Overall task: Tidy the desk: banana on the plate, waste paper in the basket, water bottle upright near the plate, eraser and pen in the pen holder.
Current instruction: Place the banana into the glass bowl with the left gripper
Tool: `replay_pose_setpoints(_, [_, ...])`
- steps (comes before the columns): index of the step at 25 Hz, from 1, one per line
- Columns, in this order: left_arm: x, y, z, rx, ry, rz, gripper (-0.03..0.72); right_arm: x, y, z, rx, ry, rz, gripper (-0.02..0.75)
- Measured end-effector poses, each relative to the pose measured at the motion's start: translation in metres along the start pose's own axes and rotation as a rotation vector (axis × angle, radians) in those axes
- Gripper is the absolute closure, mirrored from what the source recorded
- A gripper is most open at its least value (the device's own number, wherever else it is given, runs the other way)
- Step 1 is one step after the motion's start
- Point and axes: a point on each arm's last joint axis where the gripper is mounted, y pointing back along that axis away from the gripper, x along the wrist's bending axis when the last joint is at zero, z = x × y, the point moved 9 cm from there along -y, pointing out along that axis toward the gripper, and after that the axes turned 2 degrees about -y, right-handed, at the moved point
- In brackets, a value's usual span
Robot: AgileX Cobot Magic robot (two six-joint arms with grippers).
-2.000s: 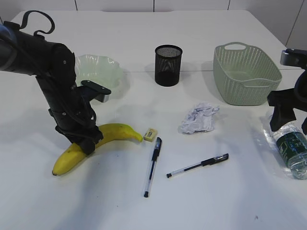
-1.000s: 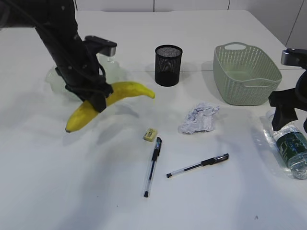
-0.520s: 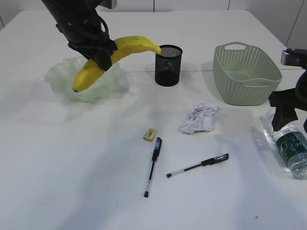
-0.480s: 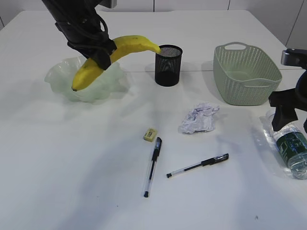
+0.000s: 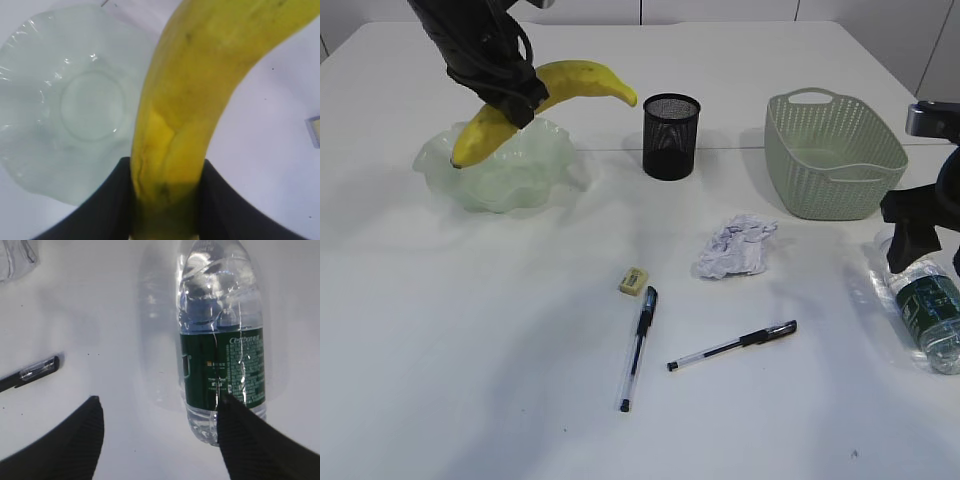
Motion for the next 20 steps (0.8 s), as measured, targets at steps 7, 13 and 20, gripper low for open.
replay_pose_setpoints(7, [0.014, 0.001, 0.006, -0.033, -0.044, 0.078, 0.462, -0.001, 0.000, 0.000, -0.001, 0.004, -0.006, 0.210])
replay_pose_setpoints(13, [0.017, 0.001, 0.014, -0.076, -0.040, 0.093, 0.462, -0.003, 0.000, 0.000, -0.002, 0.014, -0.017, 0.210])
replay_pose_setpoints(20, [0.029, 0.003, 0.030, -0.178, -0.019, 0.130, 0.462, -0.003, 0.000, 0.000, -0.002, 0.013, -0.017, 0.210])
